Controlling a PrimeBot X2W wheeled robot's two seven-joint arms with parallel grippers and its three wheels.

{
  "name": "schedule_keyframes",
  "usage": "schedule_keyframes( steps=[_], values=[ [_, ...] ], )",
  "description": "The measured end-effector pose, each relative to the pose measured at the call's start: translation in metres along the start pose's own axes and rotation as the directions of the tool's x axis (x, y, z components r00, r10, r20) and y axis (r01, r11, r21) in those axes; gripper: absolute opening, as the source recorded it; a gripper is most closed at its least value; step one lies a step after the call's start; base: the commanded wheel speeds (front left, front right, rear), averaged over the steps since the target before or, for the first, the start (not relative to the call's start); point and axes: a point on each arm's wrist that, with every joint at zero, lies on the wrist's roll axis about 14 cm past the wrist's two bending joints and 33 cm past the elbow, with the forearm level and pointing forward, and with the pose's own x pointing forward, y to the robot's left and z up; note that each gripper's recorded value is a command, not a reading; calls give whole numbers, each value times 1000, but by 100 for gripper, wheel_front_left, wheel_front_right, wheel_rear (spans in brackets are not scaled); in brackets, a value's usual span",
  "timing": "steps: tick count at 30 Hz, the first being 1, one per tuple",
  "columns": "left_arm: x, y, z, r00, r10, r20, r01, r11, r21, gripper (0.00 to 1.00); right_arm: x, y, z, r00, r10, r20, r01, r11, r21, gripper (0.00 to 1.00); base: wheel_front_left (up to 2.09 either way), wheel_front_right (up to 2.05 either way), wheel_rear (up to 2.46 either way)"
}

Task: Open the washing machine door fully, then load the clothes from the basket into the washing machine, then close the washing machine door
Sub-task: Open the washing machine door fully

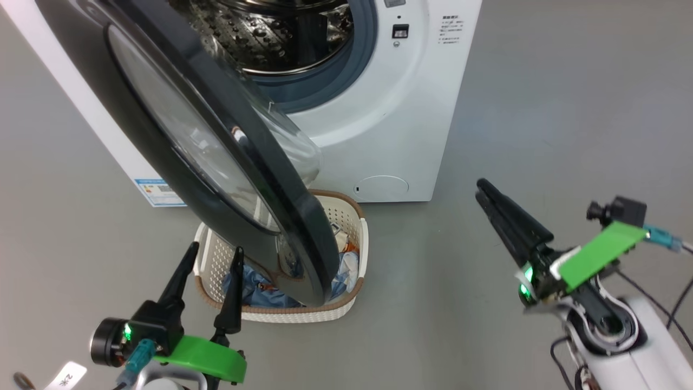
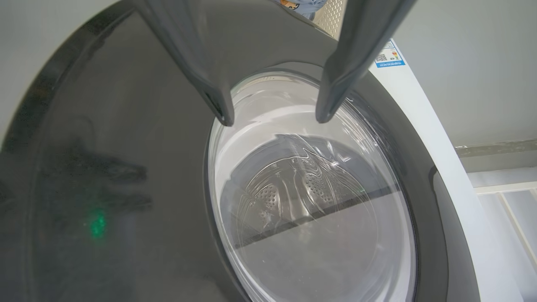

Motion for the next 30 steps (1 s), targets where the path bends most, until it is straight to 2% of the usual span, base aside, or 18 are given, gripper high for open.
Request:
schedule_keyframes(
  steps=[6, 12, 15, 17, 20, 21, 23, 24, 26, 29, 30],
  values=[
    [0, -4, -3, 1000, -11, -8, 11, 1000, -5, 100, -30, -20, -2, 995, -65, 81, 68, 997, -29, 100, 0, 0, 0],
    [0, -9, -4, 1000, -26, -12, 26, 1000, 3, 100, -52, -30, 6, 975, -106, 195, 129, 986, -108, 100, 0, 0, 0],
    [0, -10, -3, 1000, -29, -8, 29, 1000, 4, 100, -63, -31, 18, 954, -112, 279, 173, 963, -204, 100, 0, 0, 0],
    [-1, -11, -2, 999, -32, -5, 32, 999, 9, 100, -72, -30, 30, 933, -105, 343, 212, 933, -291, 100, 0, 0, 0],
    [-4, -11, -2, 999, -31, -8, 31, 1000, 8, 100, -85, -24, 50, 897, -64, 438, 267, 868, -418, 100, 0, 0, 0],
    [-6, -11, -3, 999, -30, -11, 30, 1000, 7, 100, -89, -22, 55, 887, -46, 459, 288, 832, -473, 100, 0, 0, 0],
    [-7, -12, -4, 999, -34, -12, 34, 999, 6, 100, -98, -19, 65, 874, -22, 486, 339, 744, -576, 100, 0, 0, 0],
    [-8, -12, -3, 999, -36, -12, 36, 999, 5, 100, -102, -18, 69, 866, -13, 500, 360, 711, -604, 100, 0, 0, 0],
    [-10, -12, -3, 999, -34, -12, 34, 999, 5, 100, -109, -18, 75, 859, -3, 511, 407, 610, -680, 100, 0, 0, 0],
    [-13, -12, -2, 999, -34, -8, 34, 999, 6, 100, -116, -11, 81, 848, 25, 529, 459, 465, -758, 100, 0, 0, 0],
    [-13, -12, 0, 999, -34, -5, 34, 999, 7, 100, -117, -10, 81, 846, 28, 533, 471, 431, -770, 100, 0, 0, 0]
  ],
)
